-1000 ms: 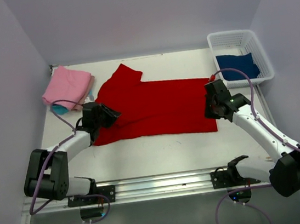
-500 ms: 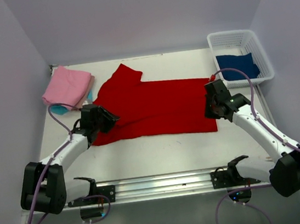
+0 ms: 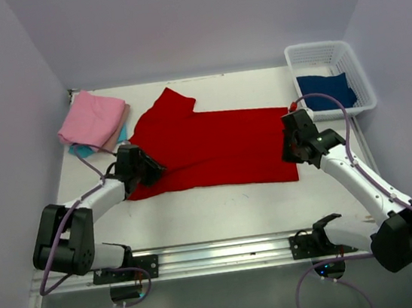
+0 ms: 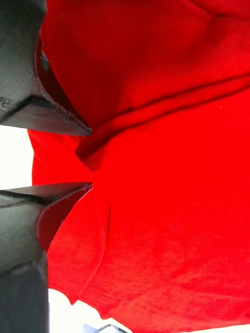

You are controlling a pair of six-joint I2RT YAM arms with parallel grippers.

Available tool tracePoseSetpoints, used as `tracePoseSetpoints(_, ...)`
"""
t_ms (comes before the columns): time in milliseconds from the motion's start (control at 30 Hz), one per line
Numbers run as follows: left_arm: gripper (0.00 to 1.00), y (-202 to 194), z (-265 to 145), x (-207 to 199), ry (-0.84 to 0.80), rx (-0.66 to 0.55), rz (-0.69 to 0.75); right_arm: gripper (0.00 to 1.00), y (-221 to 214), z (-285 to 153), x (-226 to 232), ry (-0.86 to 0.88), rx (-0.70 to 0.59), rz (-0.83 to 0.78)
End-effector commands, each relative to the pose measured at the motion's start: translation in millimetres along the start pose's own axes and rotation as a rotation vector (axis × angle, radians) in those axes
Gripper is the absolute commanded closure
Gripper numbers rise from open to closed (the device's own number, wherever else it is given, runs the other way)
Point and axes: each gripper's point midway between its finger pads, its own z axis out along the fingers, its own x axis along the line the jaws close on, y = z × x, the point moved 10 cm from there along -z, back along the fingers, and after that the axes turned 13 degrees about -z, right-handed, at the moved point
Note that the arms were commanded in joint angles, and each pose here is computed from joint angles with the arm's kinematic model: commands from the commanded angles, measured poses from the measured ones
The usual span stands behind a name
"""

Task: Fold and stack the t-shirts
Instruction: Fold the flattened tshirt in 1/3 of the way

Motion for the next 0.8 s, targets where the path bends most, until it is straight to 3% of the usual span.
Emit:
tracePoseSetpoints(0,0.57,4,5,-18,-0.093,-0.016,-0.007,0.83,2,-4,-3,-0.021,-0.038,0.019)
tracePoseSetpoints(133,0.69,4,15,-22,-0.120,0.006,-0.006,0.84,1,-3,-2,-0.022,-0.037,0.015)
tracePoseSetpoints(167,0.79,4,19,-22,-0.123,0.009,-0.006,0.84,0,-2,-2,-0.025,-0.035,0.012)
tracePoseSetpoints(267,0.99,4,24,-24,-0.132,0.029,-0.003,0.85,-1,-2,-3,-0.029,-0.030,0.011)
tracePoseSetpoints(767,1.00,20,27,-68,-0.222,0.012,0.124,0.86,-2,8,-1,-0.031,-0.024,0.007)
